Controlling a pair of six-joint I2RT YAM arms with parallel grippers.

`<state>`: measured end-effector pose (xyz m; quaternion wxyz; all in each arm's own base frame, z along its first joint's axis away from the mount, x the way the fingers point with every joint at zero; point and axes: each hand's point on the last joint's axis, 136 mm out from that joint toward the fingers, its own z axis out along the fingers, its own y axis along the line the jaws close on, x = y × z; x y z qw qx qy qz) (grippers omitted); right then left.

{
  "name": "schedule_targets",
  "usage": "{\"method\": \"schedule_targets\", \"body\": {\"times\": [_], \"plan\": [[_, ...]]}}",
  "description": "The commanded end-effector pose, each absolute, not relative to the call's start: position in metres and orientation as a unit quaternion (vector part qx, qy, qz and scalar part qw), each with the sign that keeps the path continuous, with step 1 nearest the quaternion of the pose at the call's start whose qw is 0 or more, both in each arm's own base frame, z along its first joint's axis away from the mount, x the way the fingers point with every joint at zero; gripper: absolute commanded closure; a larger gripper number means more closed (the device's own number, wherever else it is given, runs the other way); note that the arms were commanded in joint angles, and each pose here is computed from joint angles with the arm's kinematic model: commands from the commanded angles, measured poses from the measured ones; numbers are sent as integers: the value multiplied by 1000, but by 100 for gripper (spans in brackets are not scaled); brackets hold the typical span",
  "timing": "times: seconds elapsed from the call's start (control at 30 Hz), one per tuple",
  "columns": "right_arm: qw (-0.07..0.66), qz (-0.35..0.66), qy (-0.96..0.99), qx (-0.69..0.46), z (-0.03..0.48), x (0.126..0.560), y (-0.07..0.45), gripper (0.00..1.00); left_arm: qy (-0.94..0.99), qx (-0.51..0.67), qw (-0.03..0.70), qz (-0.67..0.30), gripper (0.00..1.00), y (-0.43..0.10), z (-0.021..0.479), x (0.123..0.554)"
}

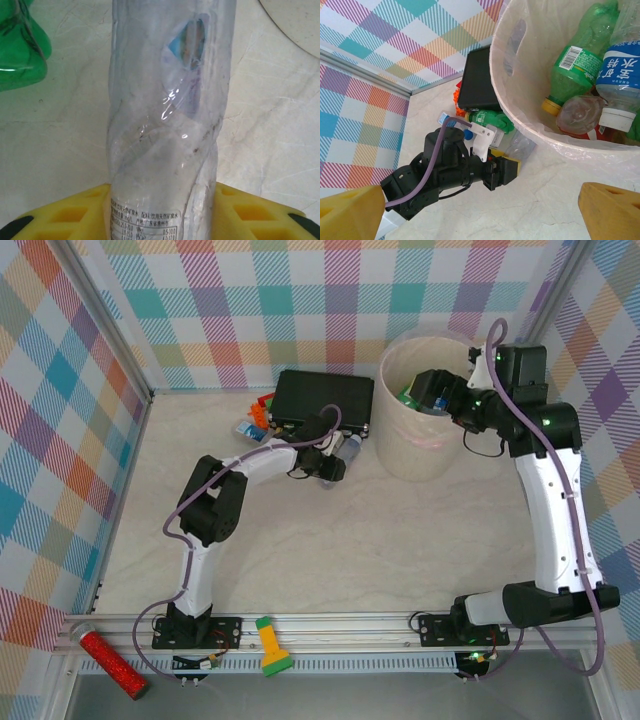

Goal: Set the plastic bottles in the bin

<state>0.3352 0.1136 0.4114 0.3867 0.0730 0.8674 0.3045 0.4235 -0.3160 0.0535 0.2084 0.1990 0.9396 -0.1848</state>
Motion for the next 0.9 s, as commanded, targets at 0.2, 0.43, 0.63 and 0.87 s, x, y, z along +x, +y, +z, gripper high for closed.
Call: {"method": "schedule_targets", "body": {"times": [0.2, 0.43, 0.63, 0.87], "plan": [[394, 340, 851, 68, 419, 332, 123, 1, 934, 200, 223, -197, 55, -307, 103, 383], [395, 378, 834, 74, 427, 336, 132, 1, 921, 164, 263, -238, 55, -300, 157, 361], [393, 439, 805, 71, 438, 338, 146, 1, 898, 121, 313, -286, 55, -292, 223, 350], [369, 466, 803, 40, 429, 337, 185, 15, 852, 78, 370, -361, 54, -293, 310, 344]]}}
